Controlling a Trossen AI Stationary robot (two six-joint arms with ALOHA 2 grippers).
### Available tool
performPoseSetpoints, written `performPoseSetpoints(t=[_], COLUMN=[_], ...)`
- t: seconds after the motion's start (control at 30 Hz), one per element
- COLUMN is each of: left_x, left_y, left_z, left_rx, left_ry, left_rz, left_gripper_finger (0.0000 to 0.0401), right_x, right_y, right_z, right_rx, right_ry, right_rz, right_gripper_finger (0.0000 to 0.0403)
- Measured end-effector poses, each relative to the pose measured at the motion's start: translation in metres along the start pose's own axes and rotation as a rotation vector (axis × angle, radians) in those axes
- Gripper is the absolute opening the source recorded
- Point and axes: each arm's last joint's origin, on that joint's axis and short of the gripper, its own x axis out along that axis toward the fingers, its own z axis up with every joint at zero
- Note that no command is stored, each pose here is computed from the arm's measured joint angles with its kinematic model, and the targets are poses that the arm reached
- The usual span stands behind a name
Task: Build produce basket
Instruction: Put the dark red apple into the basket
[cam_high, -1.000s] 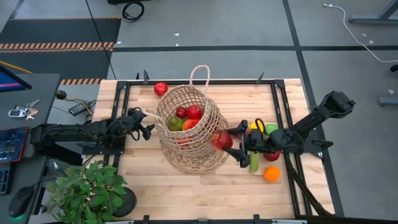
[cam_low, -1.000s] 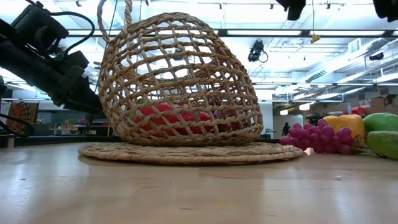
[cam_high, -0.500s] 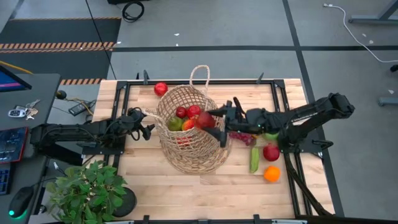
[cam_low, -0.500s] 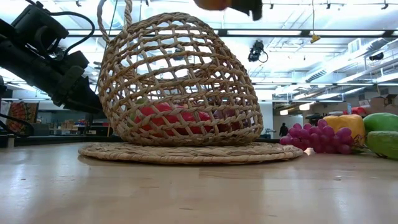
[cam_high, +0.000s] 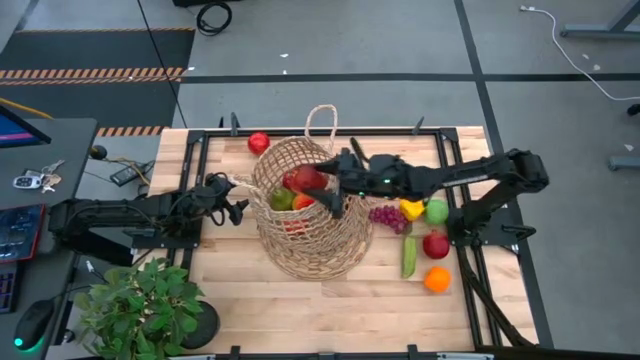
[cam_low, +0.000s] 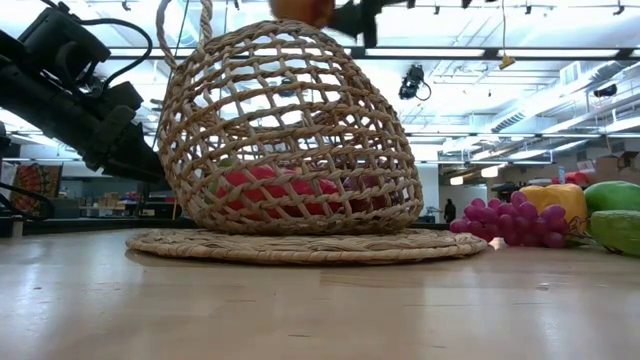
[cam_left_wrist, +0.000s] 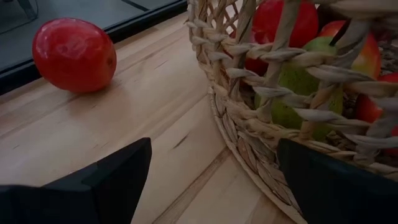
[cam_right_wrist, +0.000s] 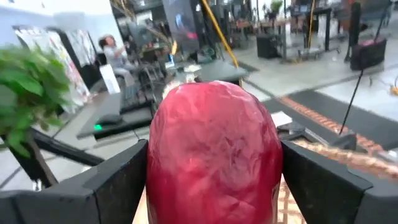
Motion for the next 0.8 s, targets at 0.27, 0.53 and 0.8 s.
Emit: performPoseSetpoints(t=[0.27,0.53,0.8], left_x=[0.000,0.000,0.000], left_y=[0.000,0.000,0.000], left_z=[0.000,0.000,0.000], left_rx=[0.000,-0.001,0.000], left_ry=[0.000,0.000,0.001], left_rz=[0.000,0.000,0.000], left_gripper_finger=[0.0357,0.0357,0.0357], right_x=[0.056,0.106,0.136], right_y=[-0.010,-0.018,-0.035], right_z=[0.005,0.018,0.016], right_rx=[-0.118,-0.251,-0.379], right_ry=[0.091,0.274,0.321], right_rz=[-0.065,-0.091,-0.109], right_gripper_finger=[0.0355,0.0355,0.0355])
